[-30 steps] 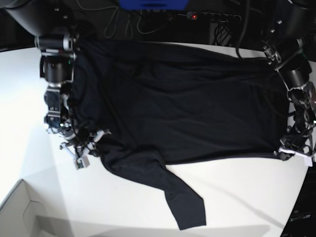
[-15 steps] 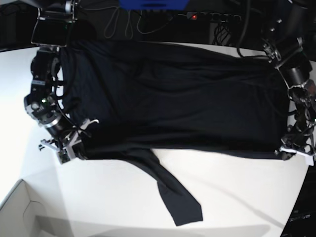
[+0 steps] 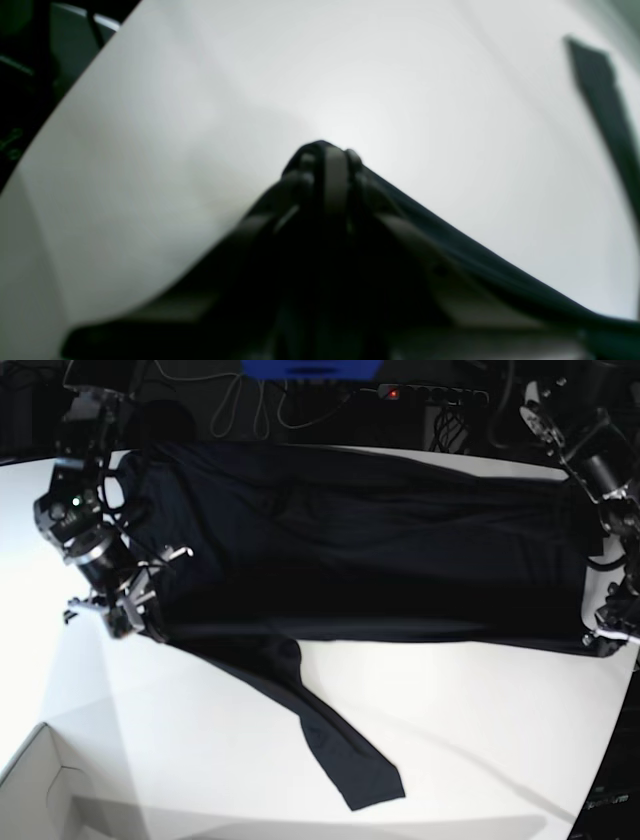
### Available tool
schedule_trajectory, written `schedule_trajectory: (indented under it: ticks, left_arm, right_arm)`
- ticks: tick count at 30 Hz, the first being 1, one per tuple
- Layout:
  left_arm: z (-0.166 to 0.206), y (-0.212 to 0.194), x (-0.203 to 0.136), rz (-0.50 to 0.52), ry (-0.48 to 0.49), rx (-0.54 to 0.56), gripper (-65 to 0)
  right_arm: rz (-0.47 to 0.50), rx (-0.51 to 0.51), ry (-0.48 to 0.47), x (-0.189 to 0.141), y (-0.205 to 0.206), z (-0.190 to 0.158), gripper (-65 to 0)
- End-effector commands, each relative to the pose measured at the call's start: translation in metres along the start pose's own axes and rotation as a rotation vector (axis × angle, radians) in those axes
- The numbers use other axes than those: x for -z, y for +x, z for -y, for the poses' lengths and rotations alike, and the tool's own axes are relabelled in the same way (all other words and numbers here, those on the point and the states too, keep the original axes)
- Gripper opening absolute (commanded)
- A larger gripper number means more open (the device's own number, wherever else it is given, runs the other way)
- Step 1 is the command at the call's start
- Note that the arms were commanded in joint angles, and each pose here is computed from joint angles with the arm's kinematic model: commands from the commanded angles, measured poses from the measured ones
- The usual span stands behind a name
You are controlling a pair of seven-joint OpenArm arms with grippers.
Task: Layout the t-shirt on the table in an organized manner, then fold the t-shirt properly
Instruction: 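Lift the hem side with both grippers and fold it onto the collar edge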
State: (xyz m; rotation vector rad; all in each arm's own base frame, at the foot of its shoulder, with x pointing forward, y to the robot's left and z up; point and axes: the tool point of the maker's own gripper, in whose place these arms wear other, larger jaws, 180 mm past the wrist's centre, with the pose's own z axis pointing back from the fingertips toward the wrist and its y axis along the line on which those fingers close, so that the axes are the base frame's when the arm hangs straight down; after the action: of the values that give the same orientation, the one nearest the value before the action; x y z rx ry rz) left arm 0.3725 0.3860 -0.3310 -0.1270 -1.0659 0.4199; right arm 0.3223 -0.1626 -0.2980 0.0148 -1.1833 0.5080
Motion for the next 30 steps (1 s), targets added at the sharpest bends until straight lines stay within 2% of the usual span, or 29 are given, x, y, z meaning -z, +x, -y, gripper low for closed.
schedule_trajectory:
  ticks: [1,11,15,23,30]
  left_arm:
    - [0.001,0.028,-0.007,0.070,-0.012,0.013,-65.0]
    - [-0.010,-0.020,-0.047,-0.005,-0.033,0.019,-65.0]
    - [-0.025,-0.037,-0.060,-0.032,-0.014,-0.005,-65.0]
    - [-0.052,-0.041,-0.079,-0.026,0.049,-0.040,-65.0]
    - [-0.052,-0.048,-0.090,-0.041,0.057,-0.002,-65.0]
  right_arm:
    - [0.065,-0.003,-0.013,-0.004,0.018,0.003,-65.0]
    - [0.001,0.141,-0.152,-0.040,-0.019,0.015,-65.0]
    - [-0.056,0.152,-0.137,-0.051,-0.040,0.004,-65.0]
    - [-0.005,0.149,-0.075,-0.078,-0.042,-0.029,-65.0]
    - [-0.040,0.160,-0.059,-0.089,-0.056,-0.039,-65.0]
